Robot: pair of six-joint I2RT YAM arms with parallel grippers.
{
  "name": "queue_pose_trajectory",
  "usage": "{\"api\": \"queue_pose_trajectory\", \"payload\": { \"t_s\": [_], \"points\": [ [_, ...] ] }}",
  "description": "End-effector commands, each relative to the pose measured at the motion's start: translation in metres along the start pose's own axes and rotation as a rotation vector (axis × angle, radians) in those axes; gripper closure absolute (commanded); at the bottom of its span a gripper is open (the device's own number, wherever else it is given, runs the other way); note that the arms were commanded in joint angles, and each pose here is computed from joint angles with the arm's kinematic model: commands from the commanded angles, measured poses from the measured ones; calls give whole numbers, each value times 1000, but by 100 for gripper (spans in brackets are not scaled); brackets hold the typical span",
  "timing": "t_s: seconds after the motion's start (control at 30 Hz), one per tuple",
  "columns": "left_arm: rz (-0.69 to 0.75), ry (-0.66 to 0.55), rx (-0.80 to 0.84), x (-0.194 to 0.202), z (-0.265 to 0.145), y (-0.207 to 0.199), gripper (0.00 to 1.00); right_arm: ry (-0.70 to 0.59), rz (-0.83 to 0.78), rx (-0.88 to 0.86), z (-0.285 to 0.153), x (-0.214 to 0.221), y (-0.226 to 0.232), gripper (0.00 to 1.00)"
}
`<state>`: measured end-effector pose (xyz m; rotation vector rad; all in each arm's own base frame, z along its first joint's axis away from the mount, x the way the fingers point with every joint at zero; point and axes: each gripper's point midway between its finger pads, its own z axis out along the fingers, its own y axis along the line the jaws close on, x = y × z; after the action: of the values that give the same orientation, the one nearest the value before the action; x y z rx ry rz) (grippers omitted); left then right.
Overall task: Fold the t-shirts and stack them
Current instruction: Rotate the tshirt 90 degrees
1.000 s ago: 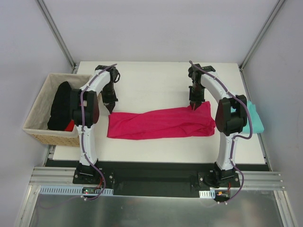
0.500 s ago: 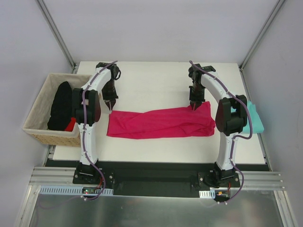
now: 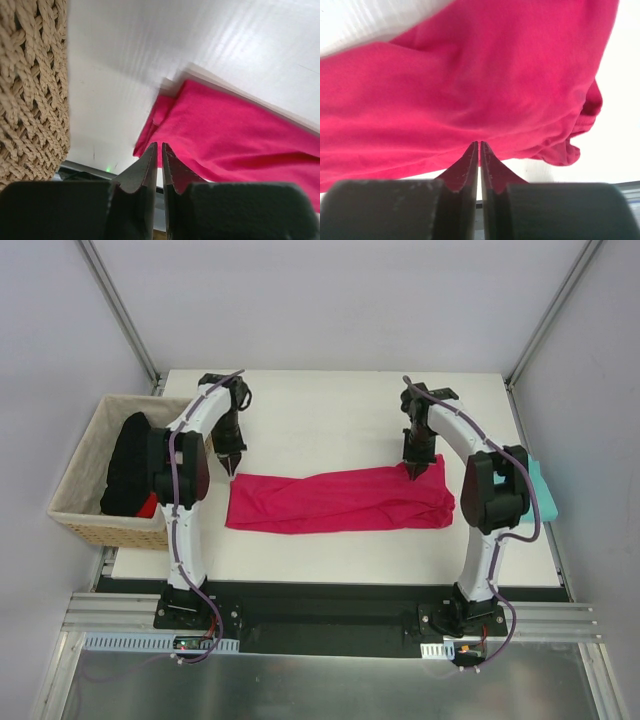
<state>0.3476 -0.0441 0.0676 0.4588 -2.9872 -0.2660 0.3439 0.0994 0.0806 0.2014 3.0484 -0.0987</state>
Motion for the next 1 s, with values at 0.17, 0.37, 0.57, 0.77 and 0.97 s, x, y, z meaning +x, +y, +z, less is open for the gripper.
{"api": "queue_pose_trajectory", "payload": {
  "t_s": [0.17, 0.37, 0.57, 0.77, 0.97],
  "points": [
    [-13, -272, 278, -16, -105, -14, 100, -153, 141, -75, -24, 15, -5, 99],
    [14, -383, 403, -20, -149, -25, 100, -177, 210, -144, -27, 28, 1, 99],
    [21, -453, 486, -21, -179, -30, 100, -137, 271, -240, -13, 40, 19, 99],
    [9, -503, 503, -17, -198, -24, 100, -55, 324, -290, 13, 54, 32, 99],
    [-2, -501, 493, -9, -201, -18, 100, 20, 397, -302, 36, 67, 38, 99]
  ]
}}
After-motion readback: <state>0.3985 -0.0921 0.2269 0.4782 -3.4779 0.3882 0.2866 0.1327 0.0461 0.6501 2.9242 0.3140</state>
